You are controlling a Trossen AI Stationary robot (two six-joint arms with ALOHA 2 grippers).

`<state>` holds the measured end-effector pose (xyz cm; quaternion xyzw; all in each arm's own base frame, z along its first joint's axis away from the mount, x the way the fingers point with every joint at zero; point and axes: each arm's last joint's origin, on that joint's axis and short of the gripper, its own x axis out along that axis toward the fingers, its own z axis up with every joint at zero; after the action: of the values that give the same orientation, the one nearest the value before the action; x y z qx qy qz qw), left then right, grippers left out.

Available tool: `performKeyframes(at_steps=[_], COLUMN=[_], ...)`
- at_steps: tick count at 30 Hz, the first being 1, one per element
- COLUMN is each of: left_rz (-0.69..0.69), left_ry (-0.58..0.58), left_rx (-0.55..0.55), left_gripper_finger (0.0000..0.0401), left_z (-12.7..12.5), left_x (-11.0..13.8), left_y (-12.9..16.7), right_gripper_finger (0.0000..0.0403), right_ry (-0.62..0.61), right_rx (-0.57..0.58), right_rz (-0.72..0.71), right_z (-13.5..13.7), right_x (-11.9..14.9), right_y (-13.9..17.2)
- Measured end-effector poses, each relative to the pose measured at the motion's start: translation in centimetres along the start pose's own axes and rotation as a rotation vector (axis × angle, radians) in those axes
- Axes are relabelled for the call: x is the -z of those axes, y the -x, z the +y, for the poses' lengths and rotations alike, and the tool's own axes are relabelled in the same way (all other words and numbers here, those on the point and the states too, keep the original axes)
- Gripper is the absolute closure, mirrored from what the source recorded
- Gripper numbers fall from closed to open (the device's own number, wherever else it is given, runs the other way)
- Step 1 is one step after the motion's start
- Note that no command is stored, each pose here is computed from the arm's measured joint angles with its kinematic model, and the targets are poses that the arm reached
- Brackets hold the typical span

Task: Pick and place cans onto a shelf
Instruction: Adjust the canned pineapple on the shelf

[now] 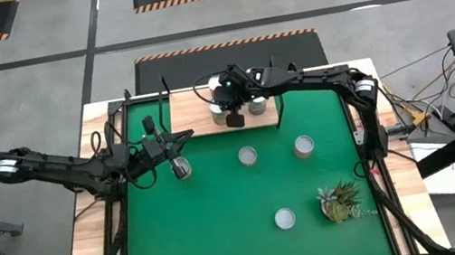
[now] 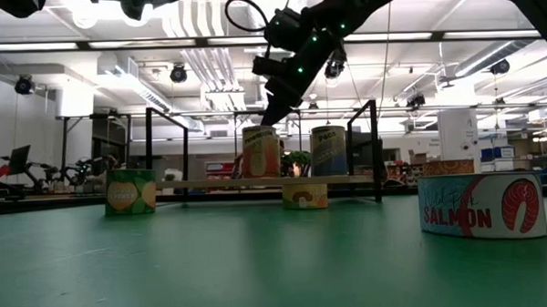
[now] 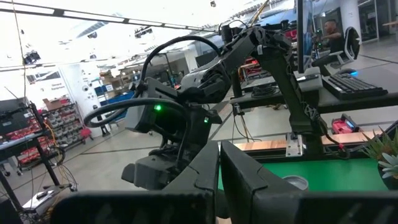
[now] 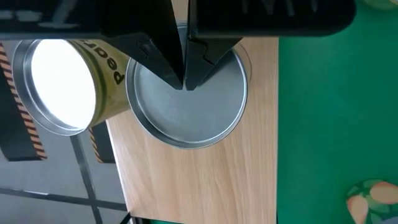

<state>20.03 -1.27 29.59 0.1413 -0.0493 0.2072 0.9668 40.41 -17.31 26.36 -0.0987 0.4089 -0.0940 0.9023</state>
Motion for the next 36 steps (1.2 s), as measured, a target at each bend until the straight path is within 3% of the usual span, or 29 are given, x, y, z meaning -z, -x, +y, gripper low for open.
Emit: performKeyframes(at_steps=[36], left_rz=[0.000], left_ry=[0.000], left_rx=[0.000], left_gripper_finger=[0.0401], left_z=[0.00], left_x=[0.00], left_y=[0.00], right_gripper_finger=[0.0394], right_ry=[0.027], right_rx=[0.020], right_rz=[0.021], right_z=[-0.03], right_x=[0.13], right_y=[0.02])
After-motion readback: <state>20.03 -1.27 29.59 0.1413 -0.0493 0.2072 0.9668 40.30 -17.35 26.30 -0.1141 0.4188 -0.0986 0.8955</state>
